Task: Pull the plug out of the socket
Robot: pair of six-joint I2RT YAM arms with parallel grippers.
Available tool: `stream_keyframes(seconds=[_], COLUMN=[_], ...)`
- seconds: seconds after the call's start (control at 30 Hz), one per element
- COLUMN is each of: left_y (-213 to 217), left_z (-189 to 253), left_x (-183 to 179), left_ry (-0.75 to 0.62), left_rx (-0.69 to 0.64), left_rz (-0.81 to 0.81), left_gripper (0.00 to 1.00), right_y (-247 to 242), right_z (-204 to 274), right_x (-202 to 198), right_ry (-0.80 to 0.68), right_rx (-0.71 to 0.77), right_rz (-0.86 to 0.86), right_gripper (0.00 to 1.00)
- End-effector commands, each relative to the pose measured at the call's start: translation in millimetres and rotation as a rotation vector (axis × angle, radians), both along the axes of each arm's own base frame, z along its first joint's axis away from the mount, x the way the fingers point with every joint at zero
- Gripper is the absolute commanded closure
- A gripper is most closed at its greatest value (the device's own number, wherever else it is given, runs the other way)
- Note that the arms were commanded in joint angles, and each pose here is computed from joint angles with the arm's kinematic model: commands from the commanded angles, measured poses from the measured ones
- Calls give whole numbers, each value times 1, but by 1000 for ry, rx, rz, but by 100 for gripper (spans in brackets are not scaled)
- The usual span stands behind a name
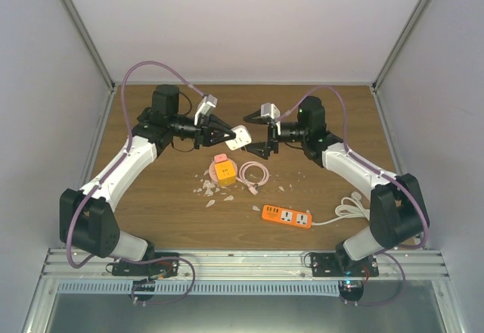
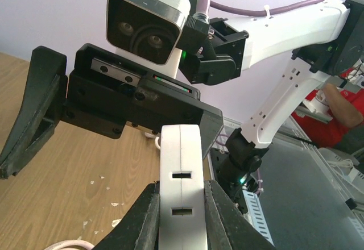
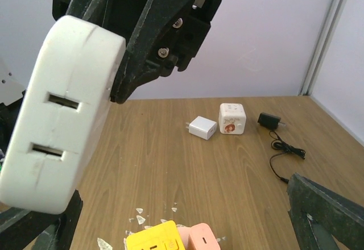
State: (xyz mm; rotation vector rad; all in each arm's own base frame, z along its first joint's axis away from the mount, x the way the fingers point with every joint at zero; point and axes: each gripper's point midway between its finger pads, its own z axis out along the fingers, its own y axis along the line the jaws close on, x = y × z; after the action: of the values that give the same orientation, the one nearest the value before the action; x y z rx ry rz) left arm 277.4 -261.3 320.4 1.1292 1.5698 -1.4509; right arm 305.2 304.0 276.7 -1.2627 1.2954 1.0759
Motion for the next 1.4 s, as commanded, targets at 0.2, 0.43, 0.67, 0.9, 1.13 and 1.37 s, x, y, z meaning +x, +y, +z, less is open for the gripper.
stream_keyframes(seconds=[0.2,0.43,0.67,0.9,1.13,1.37], left_y=[-2,-3,-5,-6,-10,-20], left_z=[-16,-23,-26,-27,-24,-31], left_x=[6,6,9,6,-7,-25], left_ry=[-17,-18,-38,-49,-51,-75], left_rx=[11,24,46,50,31,50], left_rz=[25,29,48,41,-22,-93], left_gripper=[94,95,95,95,95,95], right_y=[9,9,12,12,12,13], right_z=[13,16,17,19,11,8], right_x=[-10,-5,-8,0,12,21], right_ry=[-13,-4,1,1,-8,-20], right_rx=[23,25,29,23,-4,-30], right_rz=[51,32,52,8,-47,-62], right_gripper=[0,0,0,0,0,0])
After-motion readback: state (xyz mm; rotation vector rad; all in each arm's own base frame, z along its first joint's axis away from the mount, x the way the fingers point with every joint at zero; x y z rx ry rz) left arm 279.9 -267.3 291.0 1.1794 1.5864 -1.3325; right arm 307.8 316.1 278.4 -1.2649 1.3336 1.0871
